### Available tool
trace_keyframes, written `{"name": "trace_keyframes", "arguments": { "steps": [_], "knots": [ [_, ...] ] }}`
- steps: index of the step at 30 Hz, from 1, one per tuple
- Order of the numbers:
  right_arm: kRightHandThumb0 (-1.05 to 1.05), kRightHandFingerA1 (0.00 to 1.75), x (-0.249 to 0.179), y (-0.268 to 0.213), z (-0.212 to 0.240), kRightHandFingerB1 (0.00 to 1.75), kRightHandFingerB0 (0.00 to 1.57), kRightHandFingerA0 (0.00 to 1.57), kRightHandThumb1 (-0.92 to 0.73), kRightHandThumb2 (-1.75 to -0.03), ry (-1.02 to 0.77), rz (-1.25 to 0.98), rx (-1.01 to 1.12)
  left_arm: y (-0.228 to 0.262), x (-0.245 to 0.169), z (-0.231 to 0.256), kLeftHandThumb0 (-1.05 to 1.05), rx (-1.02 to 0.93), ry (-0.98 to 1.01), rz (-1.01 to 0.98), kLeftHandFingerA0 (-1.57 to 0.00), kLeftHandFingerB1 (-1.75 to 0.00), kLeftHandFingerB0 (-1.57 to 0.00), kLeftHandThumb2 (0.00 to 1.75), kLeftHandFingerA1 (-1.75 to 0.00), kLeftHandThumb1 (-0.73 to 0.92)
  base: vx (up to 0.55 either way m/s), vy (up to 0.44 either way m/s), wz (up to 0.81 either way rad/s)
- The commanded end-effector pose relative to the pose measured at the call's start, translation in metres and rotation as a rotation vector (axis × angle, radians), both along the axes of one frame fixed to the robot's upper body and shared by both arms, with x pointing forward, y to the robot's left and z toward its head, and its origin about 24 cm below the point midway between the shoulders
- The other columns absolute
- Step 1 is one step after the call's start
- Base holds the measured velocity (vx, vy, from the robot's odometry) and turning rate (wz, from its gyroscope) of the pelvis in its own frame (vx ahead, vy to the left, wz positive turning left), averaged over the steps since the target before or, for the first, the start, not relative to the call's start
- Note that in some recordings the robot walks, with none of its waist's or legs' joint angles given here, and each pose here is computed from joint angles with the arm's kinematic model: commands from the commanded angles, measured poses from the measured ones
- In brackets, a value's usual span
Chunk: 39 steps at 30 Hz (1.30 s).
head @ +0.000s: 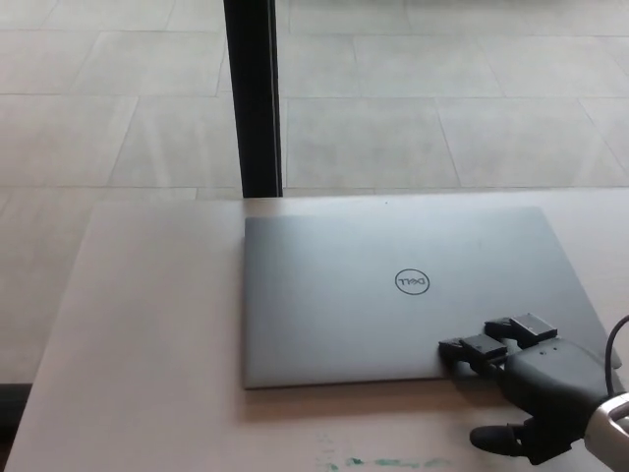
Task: The robot uses its right hand to push down on the lid of a laptop kept in the middle of the desk to close it
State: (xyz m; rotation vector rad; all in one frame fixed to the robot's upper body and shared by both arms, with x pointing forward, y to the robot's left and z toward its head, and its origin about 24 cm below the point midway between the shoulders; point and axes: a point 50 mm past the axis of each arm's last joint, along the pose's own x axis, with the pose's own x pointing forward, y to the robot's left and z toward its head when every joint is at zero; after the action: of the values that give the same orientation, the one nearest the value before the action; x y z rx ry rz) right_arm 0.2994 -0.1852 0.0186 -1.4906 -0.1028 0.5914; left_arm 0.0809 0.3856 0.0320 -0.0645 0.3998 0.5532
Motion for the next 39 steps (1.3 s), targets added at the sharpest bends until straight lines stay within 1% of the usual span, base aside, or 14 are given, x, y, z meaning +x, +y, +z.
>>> {"name": "trace_keyframes", "arguments": {
  "steps": [1,2,4,8,12,17,26,27,29,31,32,34,35,39],
  "knots": [
    [-0.89,0.58,-0.037,-0.020,-0.049,0.40,0.26,0.24,-0.92,-0.71,0.234,-0.016,-0.161,0.002,0.001,0.003,-0.97,-0.011,0.022,-0.016,-0.38,-0.58,-0.32,1.14,-0.63,0.68,0.00,0.000,0.00],
    [-0.89,0.56,-0.036,-0.020,-0.047,0.39,0.26,0.23,-0.92,-0.71,0.233,-0.020,-0.154,0.002,0.001,0.003,-0.99,-0.008,0.026,-0.013,-0.41,-0.50,-0.35,0.67,-0.57,0.90,0.00,0.000,0.00],
    [-0.89,0.54,-0.029,-0.021,-0.039,0.39,0.23,0.23,-0.92,-0.72,0.218,-0.034,-0.136,0.002,0.001,0.003,-0.98,-0.011,0.022,-0.011,-0.39,-0.59,-0.33,1.13,-0.64,0.67,0.00,0.000,0.00],
    [-0.87,0.53,-0.017,-0.025,-0.021,0.39,0.25,0.23,-0.92,-0.72,0.167,-0.028,-0.107,0.001,-0.001,0.003,-0.97,-0.015,0.021,-0.003,-0.41,-0.58,-0.30,1.15,-0.65,0.67,0.00,0.000,0.00],
    [-0.85,0.53,0.000,-0.032,0.013,0.37,0.24,0.24,-0.92,-0.71,0.101,-0.048,-0.018,0.003,-0.001,0.002,-0.99,-0.020,0.024,-0.005,-0.40,-0.52,-0.34,0.67,-0.58,0.89,0.00,0.000,0.00],
    [-0.87,0.50,0.016,-0.047,0.067,0.35,0.25,0.25,-0.92,-0.75,-0.013,-0.077,0.051,0.004,-0.002,0.002,-0.97,-0.019,0.026,-0.007,-0.38,-0.58,-0.32,1.12,-0.62,0.66,0.00,0.000,0.00],
    [-0.87,0.41,0.009,-0.111,0.147,0.32,0.37,0.36,-0.92,-0.70,-0.192,-0.266,0.397,0.006,-0.005,0.002,-0.98,-0.022,0.038,0.006,-0.42,-0.53,-0.35,0.67,-0.61,0.89,0.00,0.000,0.00],
    [-0.87,0.43,0.000,-0.132,0.160,0.31,0.37,0.33,-0.92,-0.68,-0.228,-0.357,0.509,0.006,-0.005,0.001,-0.98,-0.026,0.036,0.005,-0.39,-0.59,-0.31,1.13,-0.65,0.69,0.00,0.000,0.00],
    [-0.86,0.51,-0.013,-0.154,0.169,0.45,0.25,0.22,-0.71,-1.13,-0.259,-0.427,0.651,0.005,-0.005,0.001,-0.98,-0.031,0.035,-0.003,-0.40,-0.53,-0.32,0.67,-0.61,0.89,0.00,0.000,0.00],
    [-0.78,0.54,-0.021,-0.168,0.174,0.46,0.22,0.25,-0.72,-1.12,-0.293,-0.462,0.719,0.006,-0.005,0.000,-0.99,-0.031,0.037,-0.002,-0.40,-0.52,-0.32,0.67,-0.60,0.89,0.00,0.000,0.00],
    [-0.78,0.42,-0.024,-0.173,0.175,0.33,0.33,0.32,-0.92,-0.68,-0.303,-0.480,0.756,0.006,-0.006,0.000,-1.03,-0.030,0.037,-0.004,-0.39,-0.55,-0.30,0.89,-0.62,0.70,0.00,0.000,0.00],
    [-0.78,0.40,-0.047,-0.208,0.174,0.32,0.31,0.31,-0.92,-0.72,-0.382,-0.603,0.876,0.005,-0.006,0.001,-1.00,-0.028,0.038,0.003,-0.42,-0.52,-0.34,0.67,-0.61,0.88,0.00,0.000,0.00],
    [-0.88,0.54,-0.061,-0.224,0.172,0.40,0.30,0.34,-0.80,-0.86,-0.464,-0.658,0.887,0.005,-0.006,0.001,-0.99,-0.041,0.035,0.005,-0.38,-0.59,-0.32,1.12,-0.64,0.68,0.00,0.000,0.00],
    [-0.88,0.66,-0.089,-0.255,0.166,0.48,0.36,0.38,-0.92,-0.69,-0.541,-0.818,0.973,0.005,-0.005,0.001,-0.93,-0.031,0.046,0.002,-0.37,-0.58,-0.31,1.12,-0.63,0.66,0.00,0.000,0.00]
  ]
}}
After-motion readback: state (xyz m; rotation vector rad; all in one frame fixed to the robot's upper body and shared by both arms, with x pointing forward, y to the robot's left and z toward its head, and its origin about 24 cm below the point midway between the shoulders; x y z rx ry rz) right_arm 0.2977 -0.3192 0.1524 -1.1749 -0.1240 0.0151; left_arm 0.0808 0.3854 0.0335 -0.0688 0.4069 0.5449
